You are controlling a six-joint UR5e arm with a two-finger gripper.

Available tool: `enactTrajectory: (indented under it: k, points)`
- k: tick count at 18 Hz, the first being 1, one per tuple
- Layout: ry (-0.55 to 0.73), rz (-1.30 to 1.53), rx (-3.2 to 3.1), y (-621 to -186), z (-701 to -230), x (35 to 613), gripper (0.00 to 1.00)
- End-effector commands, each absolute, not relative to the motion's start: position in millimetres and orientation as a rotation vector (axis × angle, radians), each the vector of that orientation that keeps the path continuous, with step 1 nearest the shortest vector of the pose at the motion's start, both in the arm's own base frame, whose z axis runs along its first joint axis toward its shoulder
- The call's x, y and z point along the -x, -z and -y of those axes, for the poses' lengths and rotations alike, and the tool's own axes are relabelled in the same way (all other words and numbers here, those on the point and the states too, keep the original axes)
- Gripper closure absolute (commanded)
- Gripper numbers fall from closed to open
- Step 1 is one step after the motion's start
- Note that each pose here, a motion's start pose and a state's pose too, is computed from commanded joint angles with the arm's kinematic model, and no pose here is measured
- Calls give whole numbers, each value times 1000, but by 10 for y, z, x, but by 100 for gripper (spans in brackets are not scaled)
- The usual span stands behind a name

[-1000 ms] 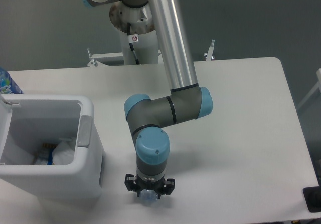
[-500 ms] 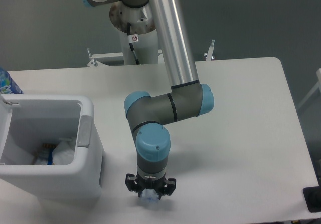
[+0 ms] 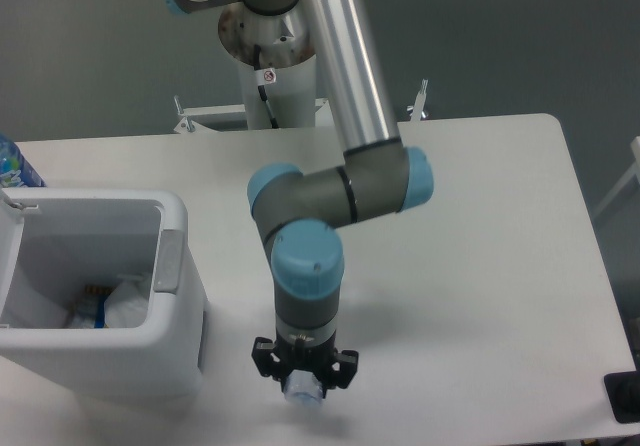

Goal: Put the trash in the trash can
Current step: 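Lift the bottle and carry it over the white bin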

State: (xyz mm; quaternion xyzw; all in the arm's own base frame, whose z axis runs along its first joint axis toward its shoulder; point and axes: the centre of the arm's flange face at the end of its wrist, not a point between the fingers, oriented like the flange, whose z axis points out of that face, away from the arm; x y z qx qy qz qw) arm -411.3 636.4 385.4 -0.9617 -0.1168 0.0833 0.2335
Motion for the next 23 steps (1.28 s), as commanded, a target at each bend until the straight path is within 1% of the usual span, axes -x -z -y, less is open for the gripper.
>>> enactTrajectory:
  k: [2, 4, 6, 9, 15, 23]
  points:
    - [-226, 342, 2558, -4201, -6297, 4327, 40]
    - [-255, 375, 2464, -4740, -6122, 4440, 40]
    - [-221, 415, 2391, -5031, -5992, 4531, 40]
    - [-172, 495, 2298, -5393, -5865, 4462, 40]
    - [-82, 629, 2216, -5707, -5922, 4085, 40]
    - [3, 618, 2175, -6047, -6132, 3297, 40]
